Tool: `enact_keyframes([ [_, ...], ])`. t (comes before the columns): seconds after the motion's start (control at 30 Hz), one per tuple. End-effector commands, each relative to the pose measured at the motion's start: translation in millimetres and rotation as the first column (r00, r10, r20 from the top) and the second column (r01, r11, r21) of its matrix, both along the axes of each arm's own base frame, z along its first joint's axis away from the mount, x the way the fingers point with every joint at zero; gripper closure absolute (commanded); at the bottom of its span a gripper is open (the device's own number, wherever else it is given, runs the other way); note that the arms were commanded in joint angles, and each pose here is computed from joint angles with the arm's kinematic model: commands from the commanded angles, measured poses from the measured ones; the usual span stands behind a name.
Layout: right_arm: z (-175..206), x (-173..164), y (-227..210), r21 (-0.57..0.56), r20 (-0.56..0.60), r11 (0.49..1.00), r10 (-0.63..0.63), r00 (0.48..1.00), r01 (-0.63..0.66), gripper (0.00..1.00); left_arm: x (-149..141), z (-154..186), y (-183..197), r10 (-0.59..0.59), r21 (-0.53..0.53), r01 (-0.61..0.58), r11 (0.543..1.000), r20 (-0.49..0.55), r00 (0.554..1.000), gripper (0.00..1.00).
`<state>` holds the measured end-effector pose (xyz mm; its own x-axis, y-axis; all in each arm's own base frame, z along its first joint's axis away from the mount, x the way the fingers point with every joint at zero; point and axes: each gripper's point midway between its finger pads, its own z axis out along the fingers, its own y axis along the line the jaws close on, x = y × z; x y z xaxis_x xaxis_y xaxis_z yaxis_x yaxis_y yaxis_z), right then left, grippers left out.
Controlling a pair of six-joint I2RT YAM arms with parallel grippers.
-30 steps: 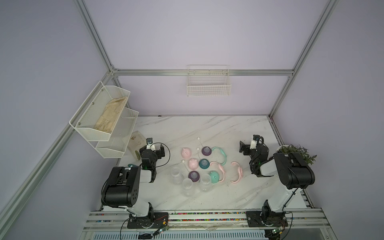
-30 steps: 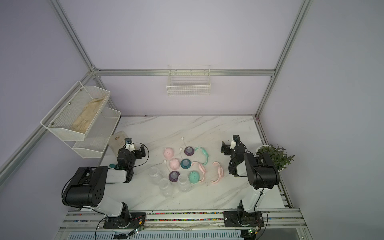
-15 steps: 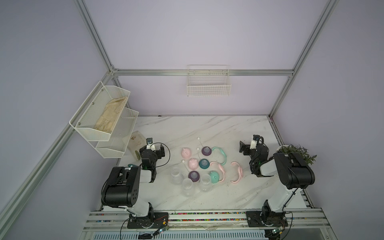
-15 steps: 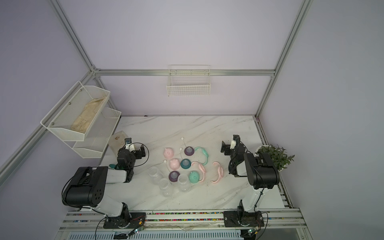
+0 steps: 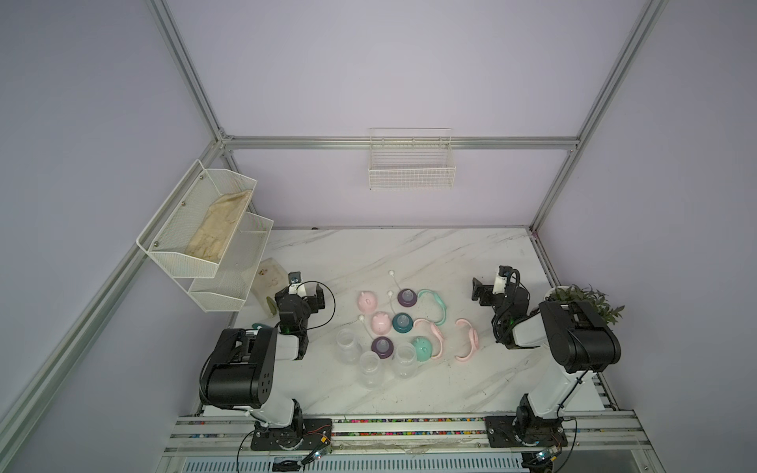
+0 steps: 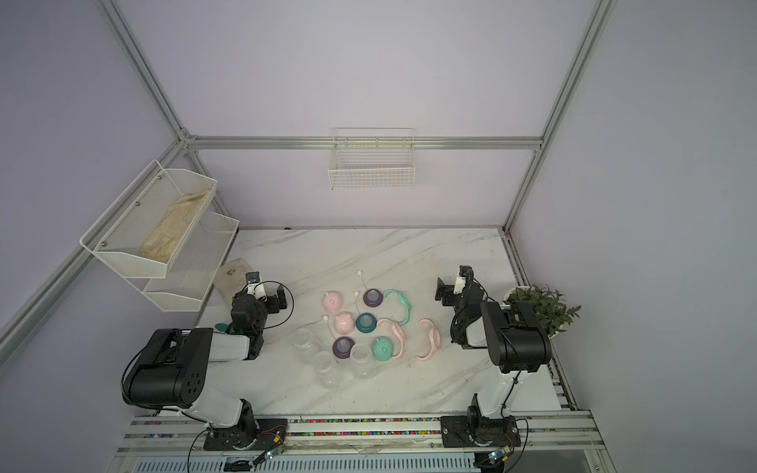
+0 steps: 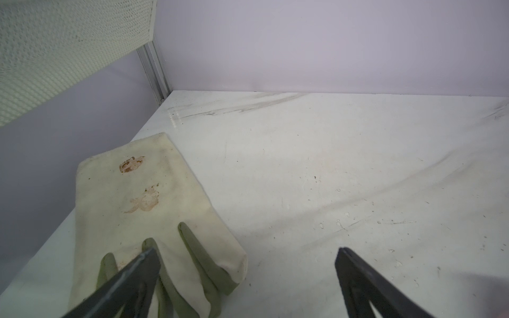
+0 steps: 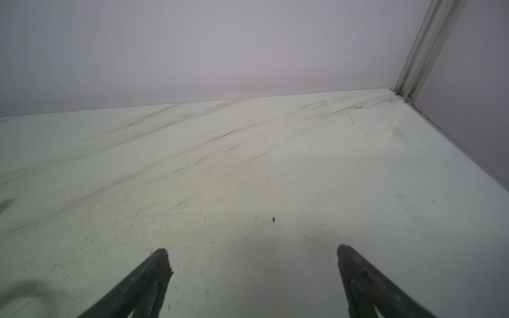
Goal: Assemble the baby bottles
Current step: Pick up the baby bottle from the center of the board.
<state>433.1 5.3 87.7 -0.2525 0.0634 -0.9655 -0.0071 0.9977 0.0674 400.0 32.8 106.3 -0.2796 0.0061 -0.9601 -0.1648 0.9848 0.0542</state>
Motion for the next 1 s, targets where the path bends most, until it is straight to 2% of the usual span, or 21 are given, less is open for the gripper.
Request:
enact_keyframes([
  [0.0, 21.9, 2.9, -5.1, 0.005, 0.04, 1.0, -0.027, 0.999, 0.027, 0.03, 1.6, 19.1, 9.9, 0.048, 0.012, -0.049, 0.999, 0.035, 0.998, 0.0],
  [0.07, 36.4, 6.0, -6.7, 0.002, 0.02, 0.999, -0.036, 0.999, 0.036, 0.03, 3.0, 34.4, 9.5, 0.046, 0.01, -0.046, 0.999, 0.002, 0.999, 0.0],
  [0.2, 73.7, 8.7, 10.2, 0.002, 0.01, 1.0, 0.002, 1.0, -0.002, 0.03, -0.6, 82.6, -1.4, 0.009, -0.001, -0.009, 1.0, 0.063, 0.998, 0.0],
  [0.37, 124.8, -1.4, 82.5, -0.055, -0.043, 0.982, 0.177, 0.983, -0.179, 0.03, -0.3, 132.7, -31.6, -0.104, -0.018, 0.105, 0.994, 0.043, 0.994, 0.0],
  [0.43, 143.9, -13.9, 118.1, -0.047, -0.078, 0.957, 0.281, 0.957, -0.285, 0.03, -2.5, 145.7, -48.0, -0.168, -0.012, 0.168, 0.986, 0.021, 0.986, 0.0],
  [0.5, 156.8, -30.7, 151.8, -0.022, -0.117, 0.917, 0.394, 0.911, -0.399, 0.03, -6.1, 155.4, -64.5, -0.237, -0.024, 0.237, 0.971, 0.002, 0.971, 0.0],
  [0.6, 171.6, -66.0, 199.9, 0.022, -0.181, 0.825, 0.559, 0.809, -0.565, 0.03, -15.4, 166.3, -93.3, -0.367, -0.05, 0.365, 0.93, -0.031, 0.93, 0.0],
  [0.67, 173.3, -91.4, 224.0, 0.053, -0.23, 0.768, 0.631, 0.741, -0.638, 0.03, -23.5, 174.6, -106.8, -0.407, -0.052, 0.405, 0.913, -0.041, 0.913, 0.0],
  [0.87, 154.9, -174.6, 277.7, 0.139, -0.383, 0.63, 0.746, 0.545, -0.764, 0.03, -48.3, 197.9, -119.8, -0.444, -0.067, 0.443, 0.894, 0.002, 0.896, 0.0],
  [0.97, 136.9, -204.6, 290.5, 0.15, -0.455, 0.587, 0.756, 0.472, -0.796, 0.03, -59.6, 206.8, -121.2, -0.455, -0.072, 0.455, 0.887, 0.022, 0.89, 0.0],
])
